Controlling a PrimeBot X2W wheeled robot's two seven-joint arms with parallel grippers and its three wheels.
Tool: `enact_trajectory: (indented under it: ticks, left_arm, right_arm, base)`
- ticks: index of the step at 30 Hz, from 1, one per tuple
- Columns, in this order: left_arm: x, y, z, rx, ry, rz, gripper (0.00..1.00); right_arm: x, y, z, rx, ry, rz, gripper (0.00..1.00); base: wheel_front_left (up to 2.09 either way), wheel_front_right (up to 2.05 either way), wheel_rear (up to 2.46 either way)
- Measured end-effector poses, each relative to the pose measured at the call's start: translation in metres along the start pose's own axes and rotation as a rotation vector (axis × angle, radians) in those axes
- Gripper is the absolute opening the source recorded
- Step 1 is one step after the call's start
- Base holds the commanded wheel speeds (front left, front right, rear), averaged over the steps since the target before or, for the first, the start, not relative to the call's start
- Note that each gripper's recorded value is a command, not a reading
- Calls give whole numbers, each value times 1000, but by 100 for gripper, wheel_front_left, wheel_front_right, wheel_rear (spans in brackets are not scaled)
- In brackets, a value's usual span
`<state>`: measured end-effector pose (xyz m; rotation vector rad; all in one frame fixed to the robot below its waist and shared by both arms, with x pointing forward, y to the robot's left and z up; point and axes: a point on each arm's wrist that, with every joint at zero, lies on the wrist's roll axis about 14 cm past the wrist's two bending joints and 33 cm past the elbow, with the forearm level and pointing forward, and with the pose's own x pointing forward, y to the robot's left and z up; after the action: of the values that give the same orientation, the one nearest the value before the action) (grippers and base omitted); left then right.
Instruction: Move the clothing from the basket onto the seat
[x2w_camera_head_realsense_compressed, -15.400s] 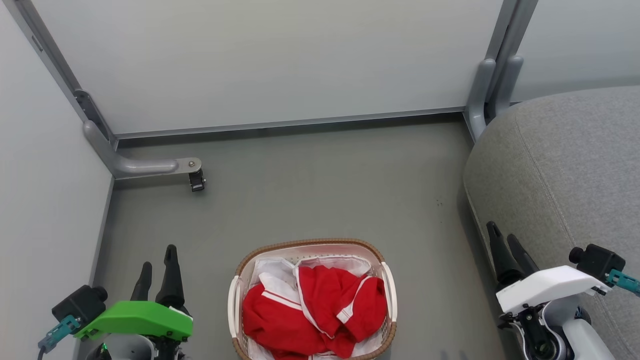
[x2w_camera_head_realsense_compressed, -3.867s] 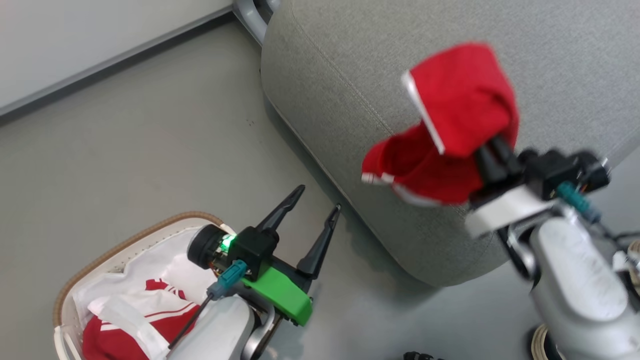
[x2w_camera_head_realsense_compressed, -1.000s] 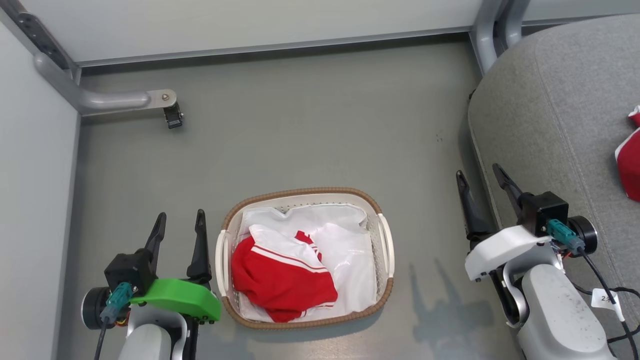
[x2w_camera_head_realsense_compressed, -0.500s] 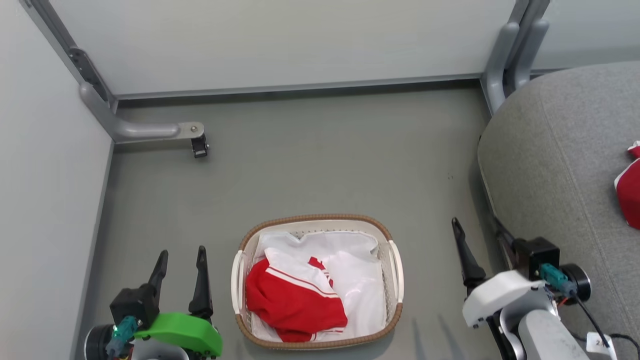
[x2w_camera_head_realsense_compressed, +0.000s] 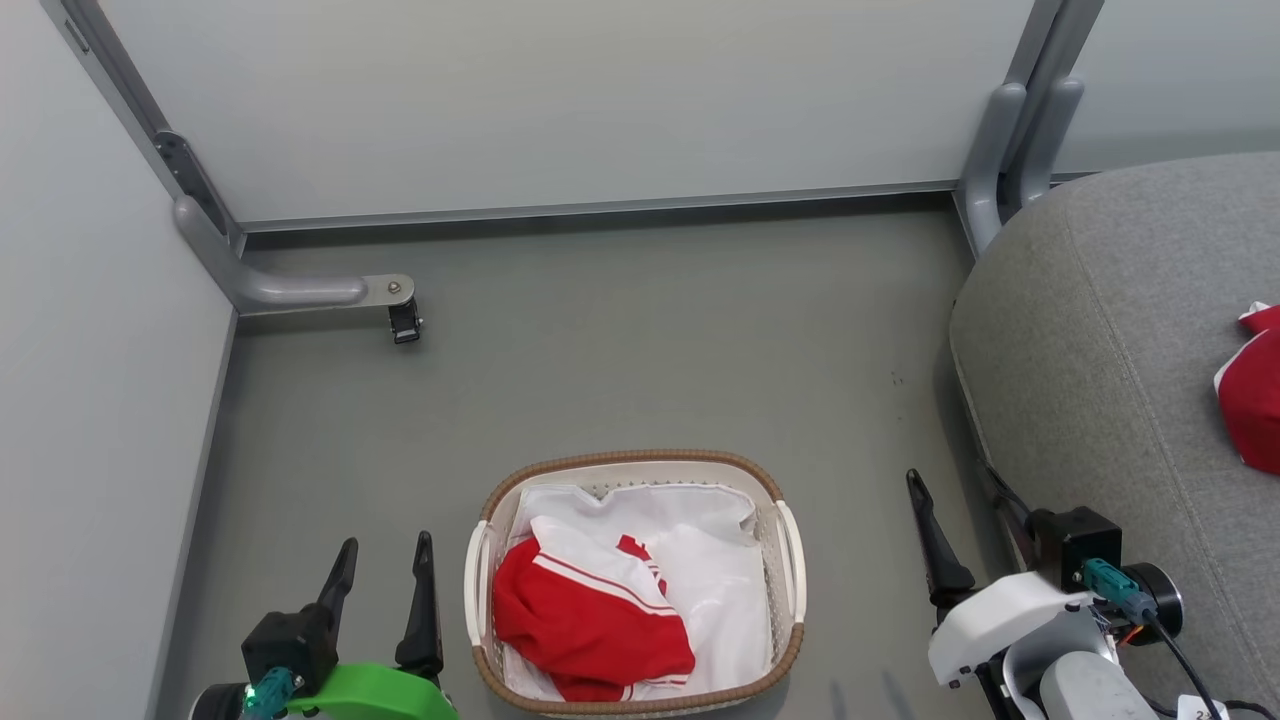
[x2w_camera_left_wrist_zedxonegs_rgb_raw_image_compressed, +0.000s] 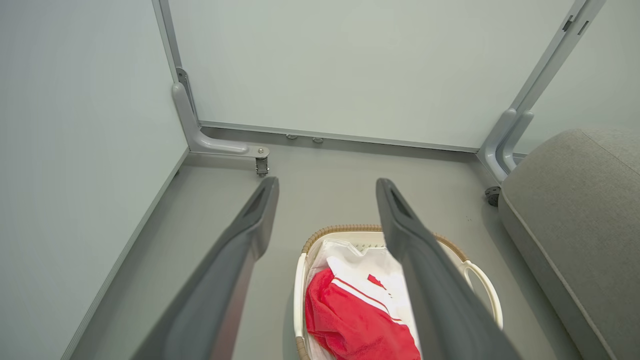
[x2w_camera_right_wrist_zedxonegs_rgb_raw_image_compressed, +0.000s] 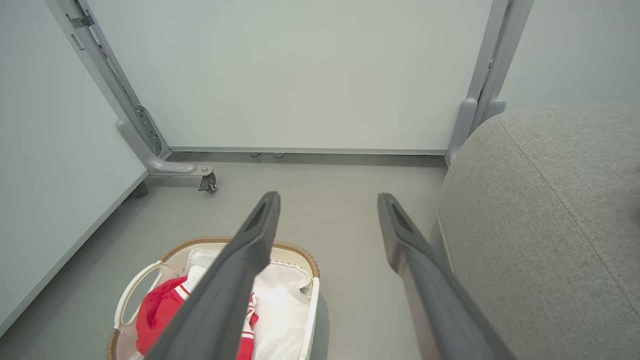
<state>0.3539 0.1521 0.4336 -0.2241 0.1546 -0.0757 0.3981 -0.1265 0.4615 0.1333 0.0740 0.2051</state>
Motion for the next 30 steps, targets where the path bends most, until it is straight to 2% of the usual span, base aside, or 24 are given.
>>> enact_trajectory:
  ticks: [7, 15, 25, 30]
  left_arm:
    - [4, -6, -9, -3, 31, -19, 100]
    - [30, -20, -30, -1, 104, -70, 100]
    - [66, -34, -93, 17, 298, -134, 100]
    - [82, -37, -132, 63, 415, -167, 100]
  right_arm:
    - [4, 0, -2, 1, 5, 2, 100]
    - [32, 0, 10, 4, -38, 20, 100]
    - [63, -14, -5, 27, -23, 2, 100]
    - [74, -27, -24, 28, 12, -19, 100]
  base:
    - [0, 0, 0]
    - [0, 0, 0]
    - [0, 0, 0]
    - [0, 0, 0]
